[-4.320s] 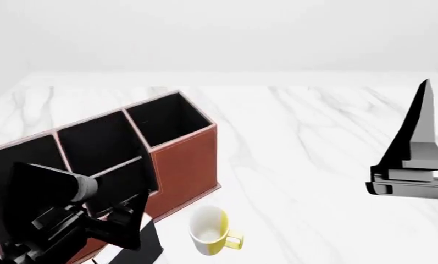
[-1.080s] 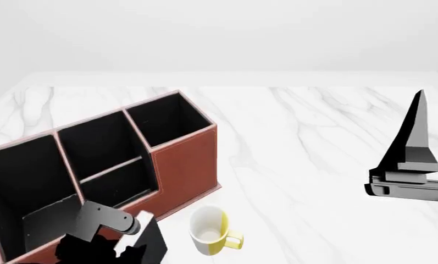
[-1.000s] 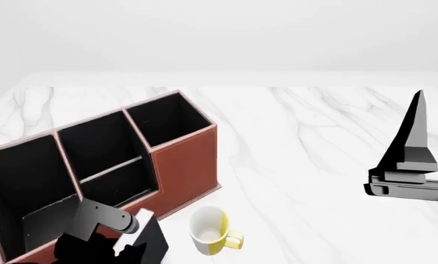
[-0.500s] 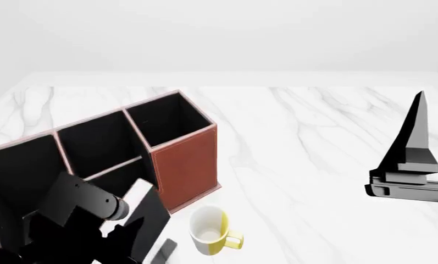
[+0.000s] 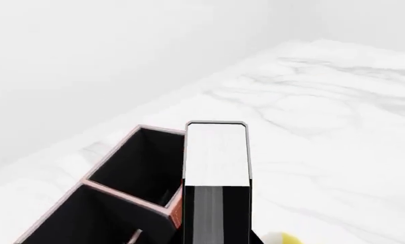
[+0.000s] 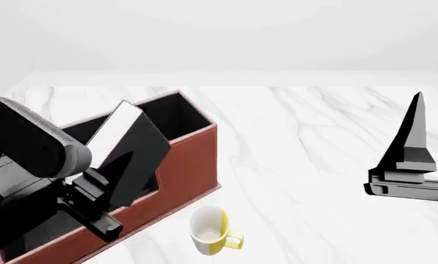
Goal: Pick up the book and place it in the right compartment of the caddy.
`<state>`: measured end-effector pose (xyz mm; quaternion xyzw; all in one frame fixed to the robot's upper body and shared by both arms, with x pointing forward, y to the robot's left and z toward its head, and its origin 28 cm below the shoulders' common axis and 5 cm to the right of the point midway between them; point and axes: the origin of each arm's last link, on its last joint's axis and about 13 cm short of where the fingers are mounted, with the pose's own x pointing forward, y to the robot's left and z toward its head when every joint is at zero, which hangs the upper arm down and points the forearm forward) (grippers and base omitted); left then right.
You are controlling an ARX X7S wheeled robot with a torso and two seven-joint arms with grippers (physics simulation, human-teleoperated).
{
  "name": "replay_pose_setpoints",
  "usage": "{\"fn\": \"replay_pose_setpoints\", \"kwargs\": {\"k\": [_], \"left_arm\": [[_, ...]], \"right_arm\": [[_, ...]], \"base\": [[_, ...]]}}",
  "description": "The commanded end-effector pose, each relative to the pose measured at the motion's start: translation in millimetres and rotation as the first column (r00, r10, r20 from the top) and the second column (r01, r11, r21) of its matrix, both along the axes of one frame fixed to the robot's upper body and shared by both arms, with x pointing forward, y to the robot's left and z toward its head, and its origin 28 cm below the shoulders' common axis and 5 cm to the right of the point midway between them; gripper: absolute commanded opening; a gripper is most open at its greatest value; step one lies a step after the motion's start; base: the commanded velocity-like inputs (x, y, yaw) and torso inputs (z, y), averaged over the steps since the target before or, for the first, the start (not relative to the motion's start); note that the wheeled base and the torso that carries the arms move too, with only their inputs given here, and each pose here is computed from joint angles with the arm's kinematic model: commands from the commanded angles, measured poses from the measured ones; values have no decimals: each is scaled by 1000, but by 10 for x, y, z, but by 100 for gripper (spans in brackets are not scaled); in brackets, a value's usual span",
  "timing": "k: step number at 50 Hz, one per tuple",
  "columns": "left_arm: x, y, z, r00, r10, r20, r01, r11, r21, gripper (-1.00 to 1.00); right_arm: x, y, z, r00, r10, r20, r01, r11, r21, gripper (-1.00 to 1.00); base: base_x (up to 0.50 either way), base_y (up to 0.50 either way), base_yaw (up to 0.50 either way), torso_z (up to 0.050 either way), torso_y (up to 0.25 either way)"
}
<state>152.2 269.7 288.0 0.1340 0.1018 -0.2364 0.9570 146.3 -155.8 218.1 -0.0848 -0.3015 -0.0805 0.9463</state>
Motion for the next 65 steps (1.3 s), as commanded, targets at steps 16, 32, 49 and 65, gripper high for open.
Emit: {"fn": "replay_pose_setpoints", "kwargs": {"k": [16, 32, 49, 65], "left_arm": [[369, -116, 804, 963, 5, 269, 17, 997, -80, -100], [1183, -307, 997, 985, 45, 165, -26, 993, -114, -100], [1823, -424, 907, 985, 170, 41, -173, 981, 88, -100], [2236, -517, 823, 967, 253, -40, -242, 953, 184, -100]], "right_arm": [[-66, 8, 21, 1000, 0, 16, 0, 1000, 0, 100], [-182, 13, 109, 998, -2, 65, 4, 1000, -23, 100], [-183, 17, 102, 998, 3, 60, -1, 1000, -21, 100], [-183, -14, 61, 999, -7, 51, 7, 1000, -10, 100]], "base": [[0, 0, 0, 0, 1], [0, 0, 0, 0, 1], [0, 0, 0, 0, 1], [0, 0, 0, 0, 2]]}}
